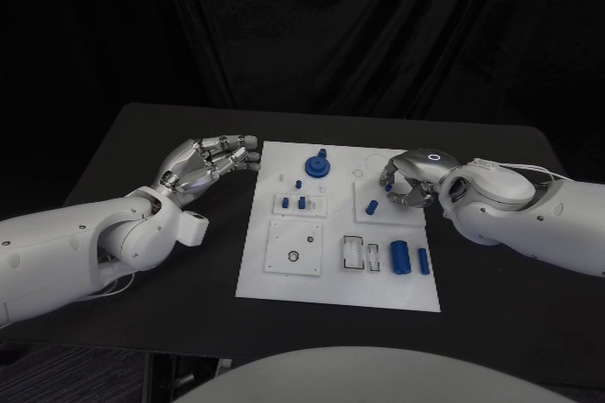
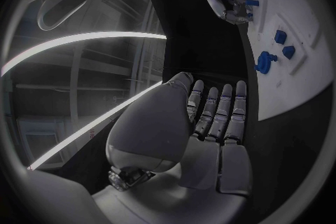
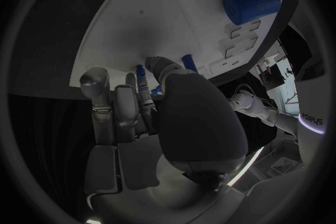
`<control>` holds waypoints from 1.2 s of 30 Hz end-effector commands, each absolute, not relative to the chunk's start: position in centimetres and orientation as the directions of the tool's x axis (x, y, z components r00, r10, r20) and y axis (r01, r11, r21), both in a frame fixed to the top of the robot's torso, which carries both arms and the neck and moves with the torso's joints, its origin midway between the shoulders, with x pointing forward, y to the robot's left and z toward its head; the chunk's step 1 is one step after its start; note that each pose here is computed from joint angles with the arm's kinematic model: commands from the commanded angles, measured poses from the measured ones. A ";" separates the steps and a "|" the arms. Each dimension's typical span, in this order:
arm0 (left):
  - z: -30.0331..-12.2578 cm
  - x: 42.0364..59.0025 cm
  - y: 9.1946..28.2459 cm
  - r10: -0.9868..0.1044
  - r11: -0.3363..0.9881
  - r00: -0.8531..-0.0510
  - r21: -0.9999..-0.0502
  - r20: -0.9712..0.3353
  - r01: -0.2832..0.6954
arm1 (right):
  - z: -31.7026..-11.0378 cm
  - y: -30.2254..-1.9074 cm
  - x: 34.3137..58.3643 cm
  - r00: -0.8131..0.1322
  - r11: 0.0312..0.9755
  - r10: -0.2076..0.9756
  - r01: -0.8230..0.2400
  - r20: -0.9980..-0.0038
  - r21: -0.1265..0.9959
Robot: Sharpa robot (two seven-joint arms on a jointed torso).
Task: Assemble the parts on the task board
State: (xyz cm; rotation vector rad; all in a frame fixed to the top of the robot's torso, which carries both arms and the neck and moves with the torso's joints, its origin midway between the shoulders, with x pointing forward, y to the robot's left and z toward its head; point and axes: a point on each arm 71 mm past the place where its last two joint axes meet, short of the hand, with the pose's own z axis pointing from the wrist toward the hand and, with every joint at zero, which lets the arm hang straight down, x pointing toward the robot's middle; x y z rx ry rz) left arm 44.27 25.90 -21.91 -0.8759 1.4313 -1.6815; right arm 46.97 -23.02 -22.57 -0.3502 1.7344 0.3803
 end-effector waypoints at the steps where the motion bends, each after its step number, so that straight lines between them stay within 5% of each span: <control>1: -20.6 43.9 26.0 -0.864 -0.211 -0.501 -0.940 0.051 0.267 | -22.6 -23.1 47.0 -0.175 0.899 -0.010 -0.433 -0.984 0.068; 36: -21.6 43.9 25.6 -0.856 -0.201 -0.513 -0.956 0.064 0.216 | -22.8 -23.5 47.6 -0.145 0.893 0.045 -0.438 -0.988 0.104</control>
